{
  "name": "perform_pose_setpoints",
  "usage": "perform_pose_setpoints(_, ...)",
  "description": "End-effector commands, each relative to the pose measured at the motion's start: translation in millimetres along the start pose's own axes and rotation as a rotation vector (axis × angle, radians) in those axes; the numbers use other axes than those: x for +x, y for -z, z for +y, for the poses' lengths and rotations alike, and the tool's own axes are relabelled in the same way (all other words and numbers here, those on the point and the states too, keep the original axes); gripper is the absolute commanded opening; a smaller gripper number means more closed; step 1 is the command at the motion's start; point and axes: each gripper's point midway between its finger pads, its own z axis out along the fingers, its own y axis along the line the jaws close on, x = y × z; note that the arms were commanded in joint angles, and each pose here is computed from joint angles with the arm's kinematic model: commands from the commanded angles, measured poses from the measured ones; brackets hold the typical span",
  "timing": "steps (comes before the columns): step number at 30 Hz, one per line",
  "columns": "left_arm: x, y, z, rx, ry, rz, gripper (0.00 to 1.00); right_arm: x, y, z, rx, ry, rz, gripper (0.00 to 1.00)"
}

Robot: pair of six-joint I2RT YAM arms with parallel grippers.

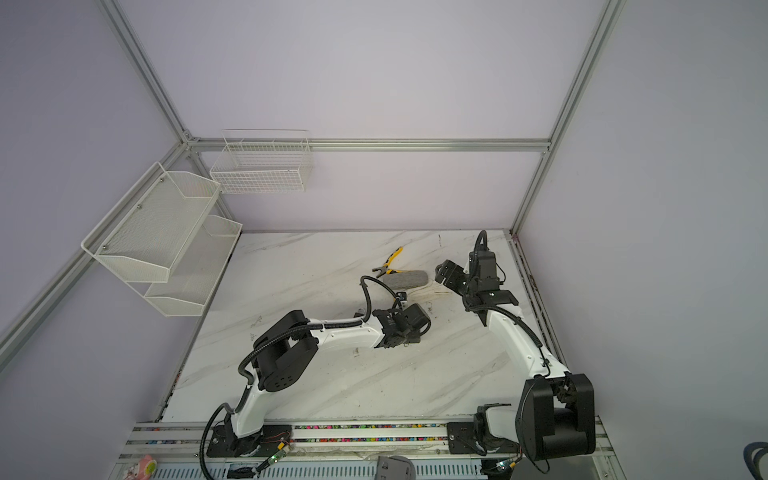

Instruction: Unlock with the key

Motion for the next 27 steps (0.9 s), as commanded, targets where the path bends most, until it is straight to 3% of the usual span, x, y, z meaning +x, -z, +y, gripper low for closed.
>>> perform_pose_setpoints(1, -17.8, 12.0, -23.4, 0.065, 0.039, -0.023, 0.35, -2.3, 2.7, 2.1, -0.018, 0.012, -0.01, 0.93)
perform_pose_setpoints(6, -23.4, 21.3, -26.8, 0.094, 0.028, -0.02, 0.5, -8.9, 11.5, 8.0, -0.027, 0.025, -0.036, 0.93)
perform_pose_setpoints(9, -28.6, 32.4, -25.2, 0.11, 0.035, -0.026, 0.54, -11.7, 15.0, 11.2, -0.03, 0.035, -0.039, 0.93)
perform_pose_setpoints(15, -52.3, 82.4, -16.8, 0.18, 0.028, -0.101, 0.65, -23.5, 30.7, 27.4, -0.073, 0.055, -0.075, 0.93)
perform_pose_setpoints(22, -78.6, 149.0, 44.3, 0.15, 0.026, -0.248, 0.77, -20.6, 36.8, 52.4, -0.143, 0.096, -0.069, 0.97)
perform_pose_setpoints(27, -90.1, 189.2, 101.2, 0.1, 0.053, -0.351, 0.96, -1.0, 26.0, 78.3, -0.148, 0.177, -0.034, 0.97)
